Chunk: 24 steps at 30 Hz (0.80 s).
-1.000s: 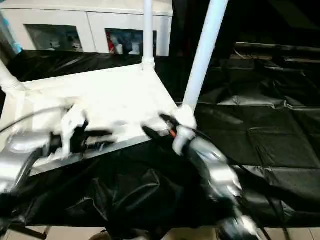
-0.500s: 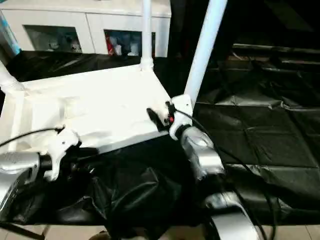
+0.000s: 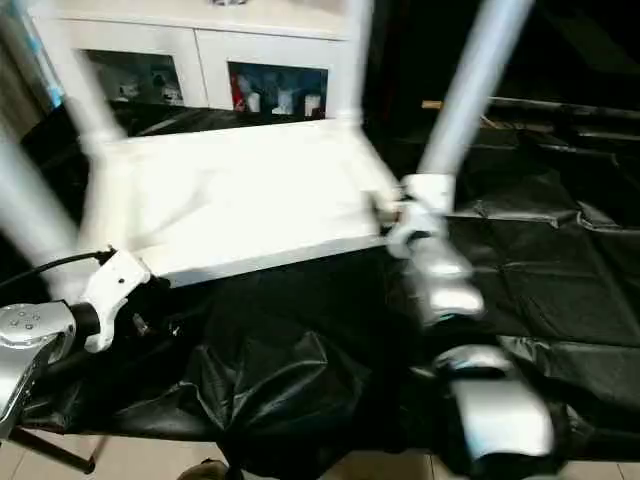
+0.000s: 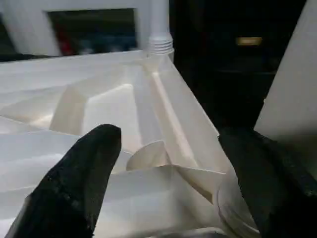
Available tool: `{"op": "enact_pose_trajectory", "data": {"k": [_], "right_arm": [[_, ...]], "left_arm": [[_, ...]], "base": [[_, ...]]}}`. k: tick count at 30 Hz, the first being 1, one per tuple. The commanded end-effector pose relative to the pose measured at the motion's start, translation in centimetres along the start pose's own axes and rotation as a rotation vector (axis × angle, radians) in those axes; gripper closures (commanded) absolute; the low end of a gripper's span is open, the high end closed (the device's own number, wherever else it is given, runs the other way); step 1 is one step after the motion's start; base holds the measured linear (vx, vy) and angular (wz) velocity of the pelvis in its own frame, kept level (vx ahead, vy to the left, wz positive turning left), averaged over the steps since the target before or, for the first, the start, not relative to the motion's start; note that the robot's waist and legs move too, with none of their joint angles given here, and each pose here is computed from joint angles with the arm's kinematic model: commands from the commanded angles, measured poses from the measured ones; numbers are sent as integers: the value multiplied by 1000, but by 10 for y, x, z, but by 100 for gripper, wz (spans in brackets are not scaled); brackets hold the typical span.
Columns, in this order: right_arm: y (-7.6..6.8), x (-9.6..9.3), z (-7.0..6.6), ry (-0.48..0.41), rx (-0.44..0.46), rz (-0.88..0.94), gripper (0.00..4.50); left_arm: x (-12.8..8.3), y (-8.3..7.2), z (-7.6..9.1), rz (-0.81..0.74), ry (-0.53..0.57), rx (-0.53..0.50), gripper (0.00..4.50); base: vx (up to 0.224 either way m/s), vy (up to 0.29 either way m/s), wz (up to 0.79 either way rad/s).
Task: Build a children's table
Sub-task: Rotate table base
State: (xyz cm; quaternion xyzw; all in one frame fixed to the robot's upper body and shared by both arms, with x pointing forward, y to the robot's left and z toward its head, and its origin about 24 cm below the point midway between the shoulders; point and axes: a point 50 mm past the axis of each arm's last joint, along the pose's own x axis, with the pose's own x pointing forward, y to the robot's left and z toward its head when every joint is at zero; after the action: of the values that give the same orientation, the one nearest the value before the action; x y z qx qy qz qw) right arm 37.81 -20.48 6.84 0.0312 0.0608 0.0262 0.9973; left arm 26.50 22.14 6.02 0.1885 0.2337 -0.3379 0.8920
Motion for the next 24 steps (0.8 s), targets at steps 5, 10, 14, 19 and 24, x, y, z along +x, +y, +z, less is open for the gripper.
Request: {"op": "enact_pose_trajectory", "data": {"k": [5,10,14,19,24], "right_arm": [[-43,-4,25,-66,-22,-133,69],[-37,-6,20,-66,-69,-17,69],[-23,-10,6,-64,-93,88,69],[-11,-21,-16,-55,-46,118,69],[-6,-36,-37,-48,-4,114,69]], "left_arm": [[-24,4,-8,31,-59,-32,3],[-53,6,-13,22,-120,-88,3],[-57,20,-7,134,-198,-98,3],[-49,38,9,284,-348,-156,3],[-34,39,21,273,-411,-181,3]], "base": [[0,0,0],[0,0,0],[0,0,0],[0,0,0],[0,0,0]]}}
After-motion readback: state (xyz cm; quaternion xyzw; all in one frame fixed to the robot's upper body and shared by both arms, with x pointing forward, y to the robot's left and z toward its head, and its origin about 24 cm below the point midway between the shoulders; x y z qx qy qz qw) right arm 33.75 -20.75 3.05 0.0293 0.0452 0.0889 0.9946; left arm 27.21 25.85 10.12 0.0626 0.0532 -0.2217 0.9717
